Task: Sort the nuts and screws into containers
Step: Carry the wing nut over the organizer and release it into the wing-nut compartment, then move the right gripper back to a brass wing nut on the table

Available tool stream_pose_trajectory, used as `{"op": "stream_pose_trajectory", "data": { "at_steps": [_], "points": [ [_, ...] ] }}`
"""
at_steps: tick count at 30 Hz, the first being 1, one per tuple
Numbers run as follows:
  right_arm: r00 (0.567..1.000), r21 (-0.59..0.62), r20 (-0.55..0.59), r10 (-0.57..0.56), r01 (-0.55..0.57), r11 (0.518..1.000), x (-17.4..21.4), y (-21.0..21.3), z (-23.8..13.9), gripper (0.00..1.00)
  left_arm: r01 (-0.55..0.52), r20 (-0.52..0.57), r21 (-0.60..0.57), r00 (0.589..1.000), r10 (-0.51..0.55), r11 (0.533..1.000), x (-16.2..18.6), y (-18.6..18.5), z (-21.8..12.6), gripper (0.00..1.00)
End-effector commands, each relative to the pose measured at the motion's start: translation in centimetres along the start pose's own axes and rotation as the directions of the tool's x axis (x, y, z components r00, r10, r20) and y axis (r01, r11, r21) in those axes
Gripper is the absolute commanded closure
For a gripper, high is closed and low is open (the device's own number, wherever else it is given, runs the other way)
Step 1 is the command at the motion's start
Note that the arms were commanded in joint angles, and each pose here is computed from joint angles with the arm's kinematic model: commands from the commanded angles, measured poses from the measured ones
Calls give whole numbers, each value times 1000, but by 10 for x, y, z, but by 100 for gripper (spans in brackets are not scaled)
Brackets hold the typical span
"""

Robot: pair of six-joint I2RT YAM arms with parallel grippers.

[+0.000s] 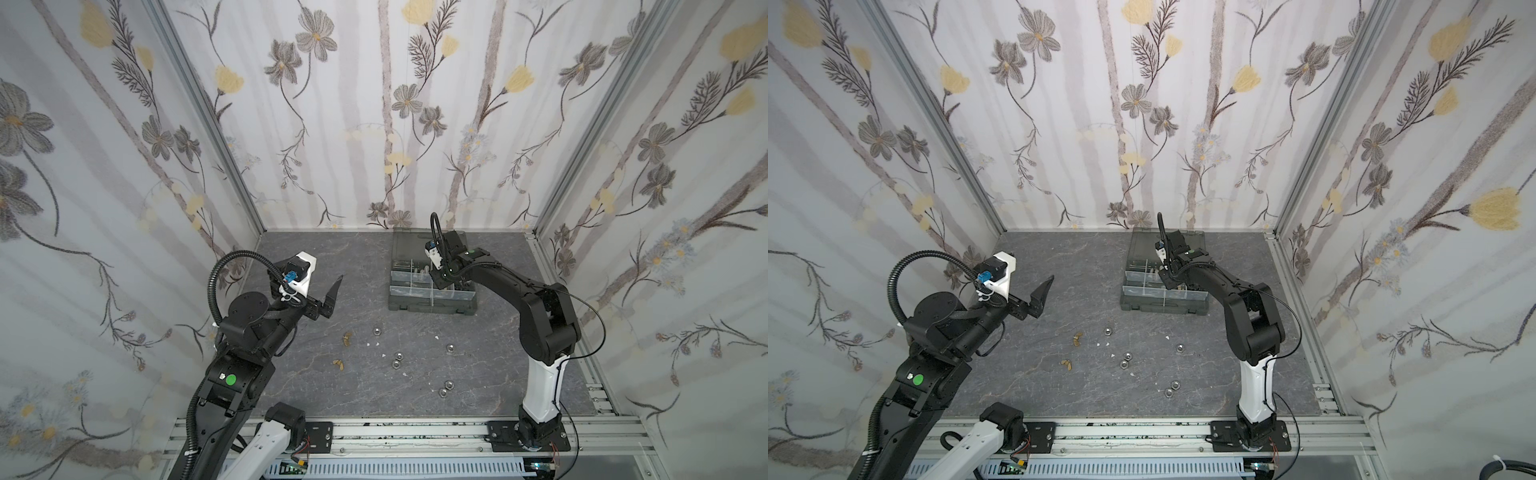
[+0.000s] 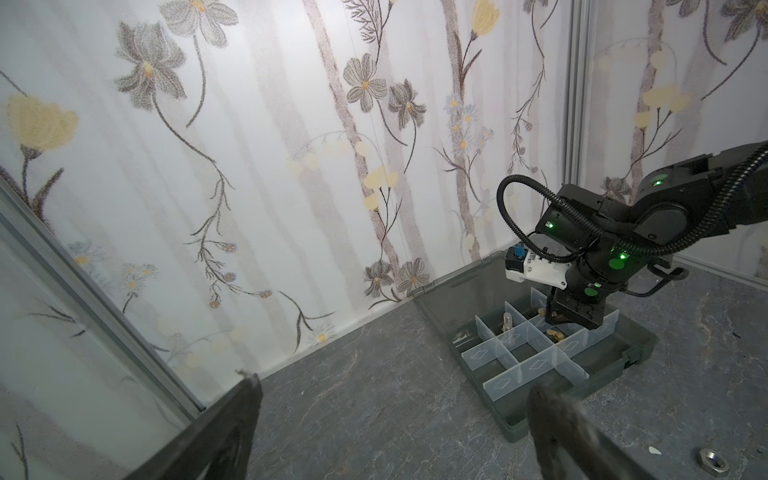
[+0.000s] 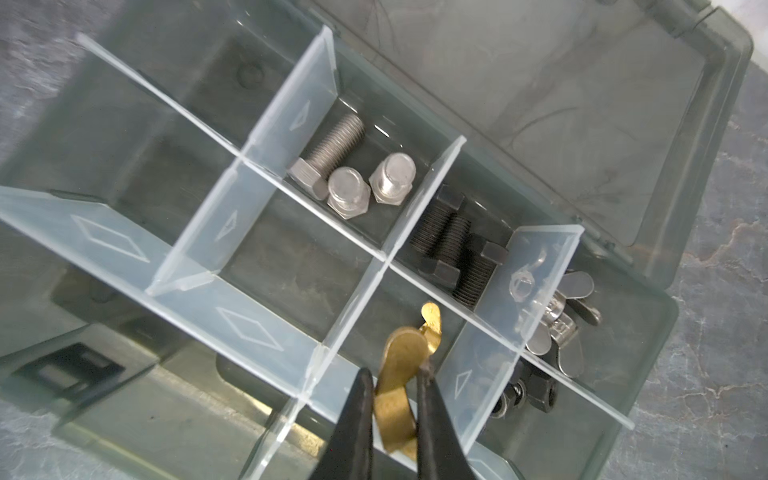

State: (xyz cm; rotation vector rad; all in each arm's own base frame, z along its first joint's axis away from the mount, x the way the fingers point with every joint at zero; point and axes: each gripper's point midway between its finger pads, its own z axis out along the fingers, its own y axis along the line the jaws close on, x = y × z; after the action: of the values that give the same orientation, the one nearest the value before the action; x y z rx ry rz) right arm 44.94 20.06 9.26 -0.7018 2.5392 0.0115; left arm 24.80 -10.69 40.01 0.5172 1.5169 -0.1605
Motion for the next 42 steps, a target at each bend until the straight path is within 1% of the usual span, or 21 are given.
{"op": "stream_pose_trajectory", "data": {
  "at_steps": [1,6,13,17,22,27,29,31,33,35,36,38,40,42],
  "points": [
    [1000,11,-19,23,-23,1000,4,-1,5,94,-16,20,-12,1000,16,1000,-7,3,-2,0],
    [998,15,-61,23,-23,1000,15,-1,15,93,-16,15,-9,1000,16,1000,-5,2,-1,0],
    [997,14,-77,23,-22,1000,21,-1,20,89,-11,15,-19,1000,11,1000,-5,3,-1,0],
    [997,18,-77,21,-20,1000,21,-1,19,82,-8,13,-17,1000,8,1000,-5,3,-1,0],
    [998,16,-59,15,-14,1000,13,0,5,70,-7,21,-18,1000,7,1000,-7,3,-2,0],
    [1000,6,-24,-4,4,1000,-2,12,-17,67,-5,29,-18,1000,6,1000,-6,3,-6,0],
    [1000,-15,2,-18,18,1000,-12,27,-27,67,-5,36,-22,999,6,1000,-7,3,-9,0],
    [998,-51,33,-45,47,998,-23,54,-37,65,-2,38,-28,999,3,1000,-8,4,-12,0],
    [996,-87,61,-72,77,993,-33,90,-45,62,12,30,-41,999,-11,999,-9,7,-14,0],
    [995,-123,72,-63,71,990,-39,124,-47,61,21,29,-41,999,-20,999,-11,7,-17,0],
    [997,-150,73,-35,45,988,-42,142,-49,61,27,30,-43,999,-25,999,-13,8,-19,0],
    [996,-187,54,64,-53,981,-46,175,-49,57,32,24,-45,999,-31,998,-13,8,-22,0],
    [988,-233,16,154,-146,961,-42,213,-52,50,33,20,-53,999,-32,998,-14,10,-26,0],
    [972,-299,-8,237,-228,927,-38,248,-57,44,35,27,-67,999,-33,997,-15,12,-31,0]
  ]
}}
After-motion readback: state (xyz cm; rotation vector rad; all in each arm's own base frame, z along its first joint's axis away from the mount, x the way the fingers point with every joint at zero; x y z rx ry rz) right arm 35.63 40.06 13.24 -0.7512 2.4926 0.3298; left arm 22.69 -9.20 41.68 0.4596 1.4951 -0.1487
